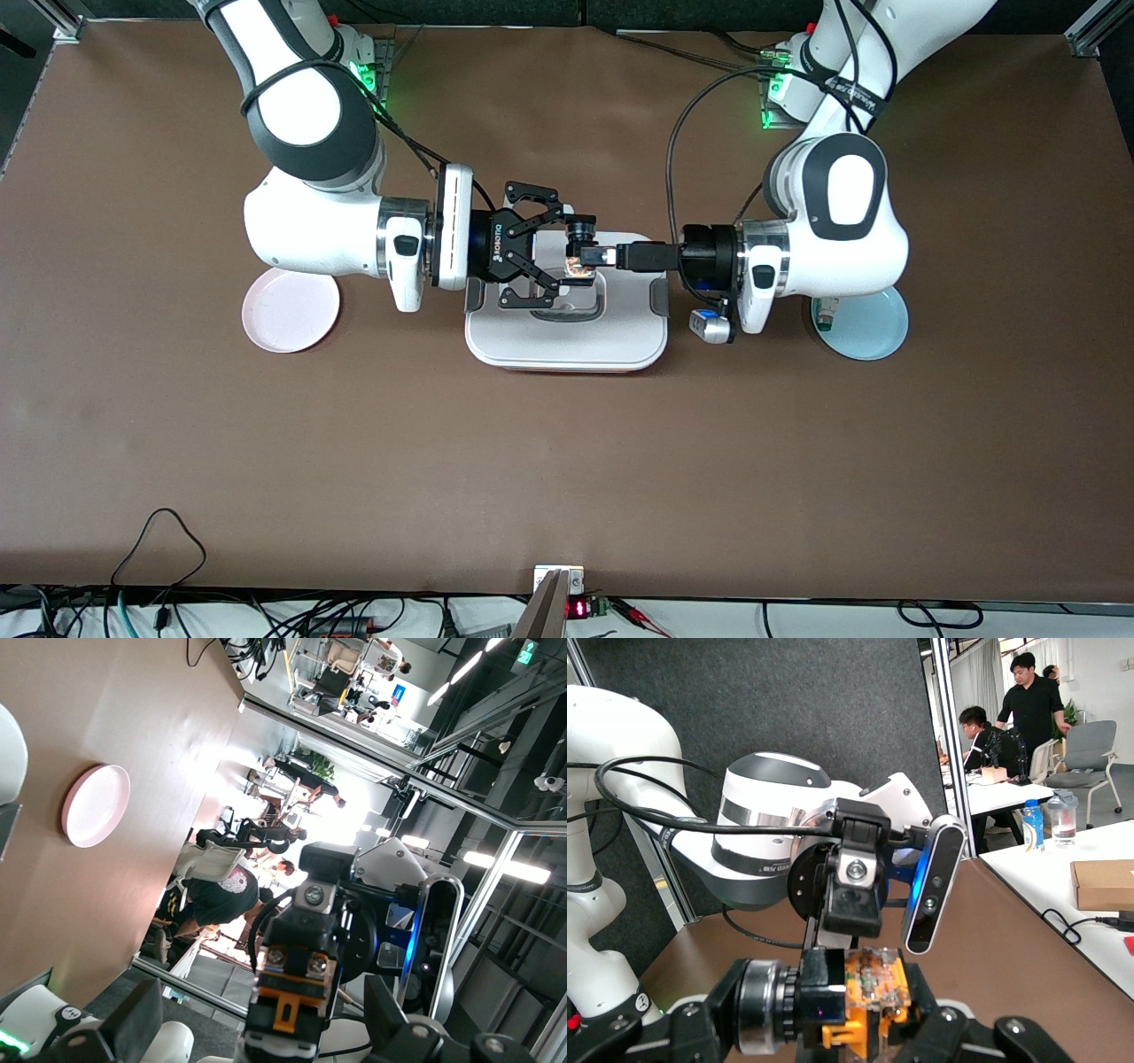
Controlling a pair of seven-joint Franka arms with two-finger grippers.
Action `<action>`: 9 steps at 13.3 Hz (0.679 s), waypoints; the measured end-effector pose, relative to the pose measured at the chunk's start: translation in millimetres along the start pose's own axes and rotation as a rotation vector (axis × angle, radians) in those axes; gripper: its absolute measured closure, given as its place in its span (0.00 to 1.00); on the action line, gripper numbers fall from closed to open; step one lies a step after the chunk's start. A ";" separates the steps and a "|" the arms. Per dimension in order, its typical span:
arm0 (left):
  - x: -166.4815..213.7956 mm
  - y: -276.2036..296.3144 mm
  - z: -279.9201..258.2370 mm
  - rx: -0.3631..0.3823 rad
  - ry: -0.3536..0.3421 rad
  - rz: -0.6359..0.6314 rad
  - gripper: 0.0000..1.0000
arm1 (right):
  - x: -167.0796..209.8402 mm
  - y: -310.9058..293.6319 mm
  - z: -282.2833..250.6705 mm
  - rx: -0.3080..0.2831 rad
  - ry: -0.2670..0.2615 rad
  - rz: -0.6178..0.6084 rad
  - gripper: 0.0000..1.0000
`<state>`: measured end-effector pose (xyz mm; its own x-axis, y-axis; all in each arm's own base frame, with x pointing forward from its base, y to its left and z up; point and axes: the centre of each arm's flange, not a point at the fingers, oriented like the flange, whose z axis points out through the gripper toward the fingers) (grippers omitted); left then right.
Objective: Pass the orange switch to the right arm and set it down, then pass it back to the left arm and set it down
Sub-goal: 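Close the left gripper on the orange switch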
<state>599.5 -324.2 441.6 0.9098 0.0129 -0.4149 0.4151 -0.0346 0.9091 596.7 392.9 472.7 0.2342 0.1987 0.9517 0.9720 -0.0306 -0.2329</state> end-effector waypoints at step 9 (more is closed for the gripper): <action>5.7 13.0 -4.7 -0.012 0.034 0.022 0.29 | 0.0 -0.1 0.3 0.000 0.000 0.000 0.27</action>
<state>610.0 -319.9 451.2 0.9182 0.0464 -0.3933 0.3946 -0.0230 0.9186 596.5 393.1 472.7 0.2341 0.1989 0.9516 0.9721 -0.0310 -0.2326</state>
